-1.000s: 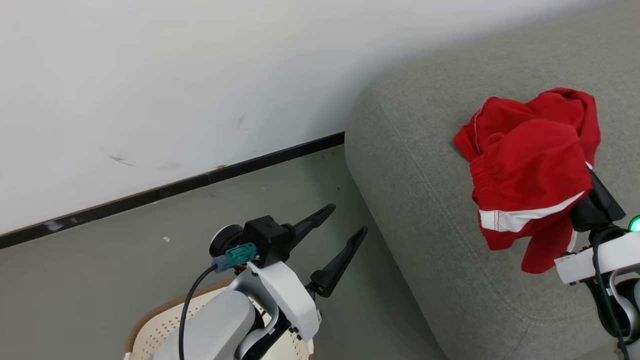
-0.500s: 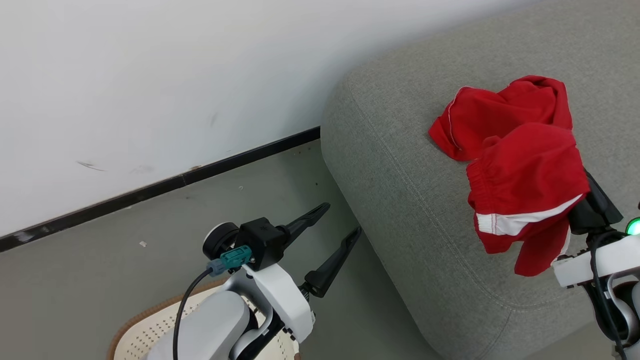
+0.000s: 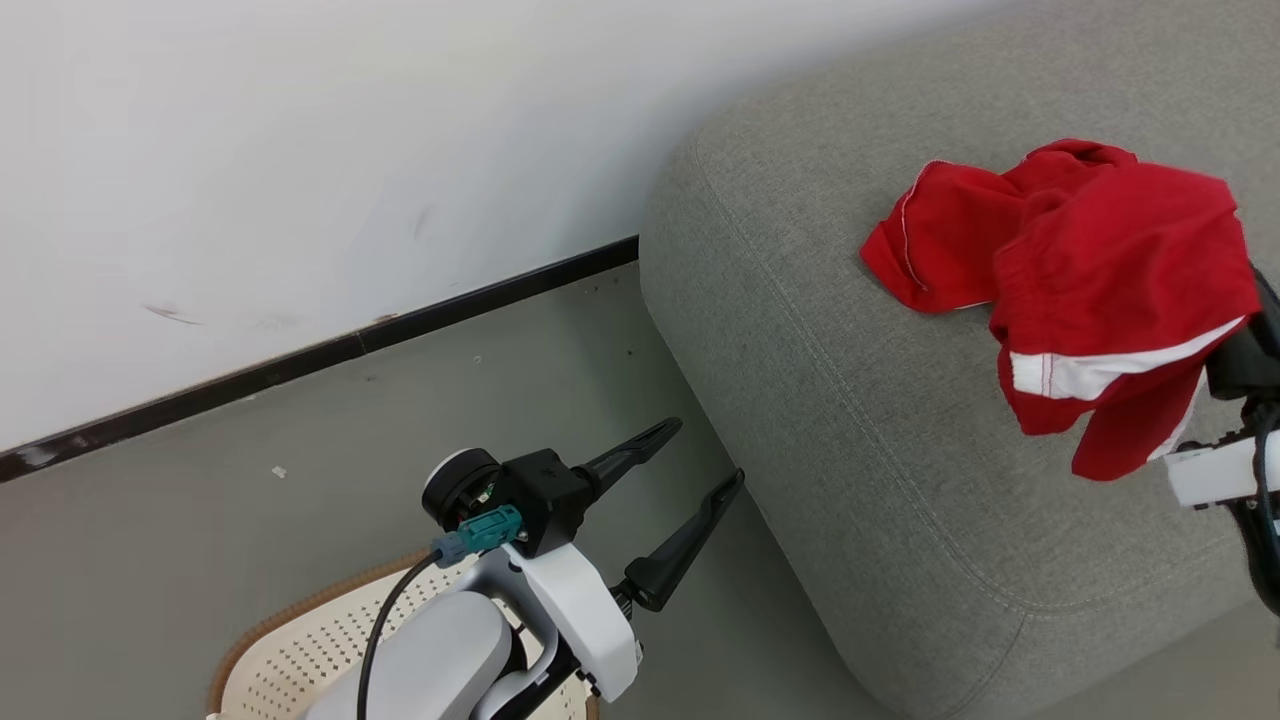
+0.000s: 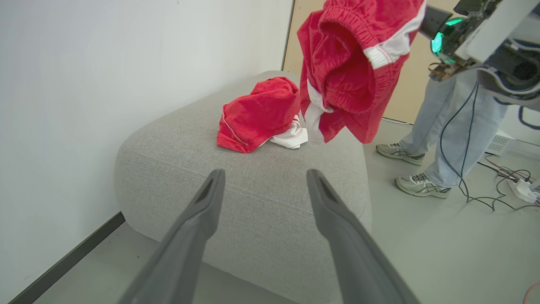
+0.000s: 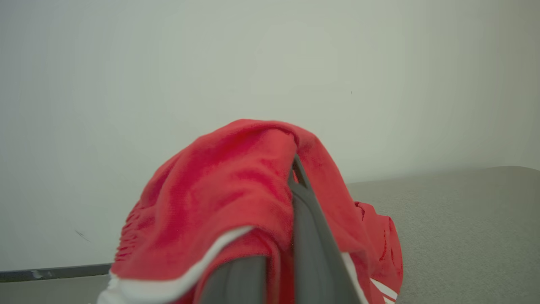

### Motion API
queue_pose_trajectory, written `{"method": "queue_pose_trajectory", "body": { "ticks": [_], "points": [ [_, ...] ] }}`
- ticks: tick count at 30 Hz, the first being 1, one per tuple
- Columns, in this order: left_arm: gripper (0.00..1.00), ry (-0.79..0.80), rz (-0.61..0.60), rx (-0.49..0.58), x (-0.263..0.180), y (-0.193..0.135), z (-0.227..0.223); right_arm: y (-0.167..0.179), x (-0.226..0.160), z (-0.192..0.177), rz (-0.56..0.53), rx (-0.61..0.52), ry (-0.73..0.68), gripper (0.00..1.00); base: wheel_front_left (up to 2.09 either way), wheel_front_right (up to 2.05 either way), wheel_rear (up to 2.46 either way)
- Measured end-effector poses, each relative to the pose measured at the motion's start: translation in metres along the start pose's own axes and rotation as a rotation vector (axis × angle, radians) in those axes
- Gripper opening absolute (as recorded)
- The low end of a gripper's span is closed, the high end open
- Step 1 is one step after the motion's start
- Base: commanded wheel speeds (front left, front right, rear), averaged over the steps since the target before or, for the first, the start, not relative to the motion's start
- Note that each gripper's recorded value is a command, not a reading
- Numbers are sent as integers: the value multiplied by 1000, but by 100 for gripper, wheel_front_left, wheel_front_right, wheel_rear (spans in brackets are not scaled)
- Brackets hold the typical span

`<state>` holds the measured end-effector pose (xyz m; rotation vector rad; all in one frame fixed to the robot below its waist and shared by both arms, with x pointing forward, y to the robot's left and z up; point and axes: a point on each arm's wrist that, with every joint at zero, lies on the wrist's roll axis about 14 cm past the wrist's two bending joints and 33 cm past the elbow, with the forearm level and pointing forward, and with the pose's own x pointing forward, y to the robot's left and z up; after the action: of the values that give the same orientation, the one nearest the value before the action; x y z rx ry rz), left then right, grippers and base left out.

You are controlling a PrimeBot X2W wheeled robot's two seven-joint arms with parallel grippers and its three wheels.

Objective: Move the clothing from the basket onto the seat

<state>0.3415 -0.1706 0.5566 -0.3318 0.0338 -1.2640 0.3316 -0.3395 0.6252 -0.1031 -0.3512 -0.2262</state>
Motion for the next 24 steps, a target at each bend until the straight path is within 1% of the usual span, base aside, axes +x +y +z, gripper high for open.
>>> {"method": "queue_pose_trajectory", "body": {
  "ticks": [7,11,15,20,24],
  "points": [
    [100,-2,2,-10,-1,5,-2,-16,19,6,-9,-39,-14,0,0,0,0],
    [100,3,10,-21,-3,10,-6,-30,31,13,-51,-6,-40,0,0,0,0],
    [100,17,13,-35,-4,14,-12,-37,45,15,-63,8,-52,0,0,0,0],
    [100,31,22,-49,-6,20,-18,-45,63,25,-62,-22,-74,0,0,0,0],
    [100,45,40,-65,-9,29,-25,-63,79,33,-94,-49,-91,0,0,0,0]
  ]
}}
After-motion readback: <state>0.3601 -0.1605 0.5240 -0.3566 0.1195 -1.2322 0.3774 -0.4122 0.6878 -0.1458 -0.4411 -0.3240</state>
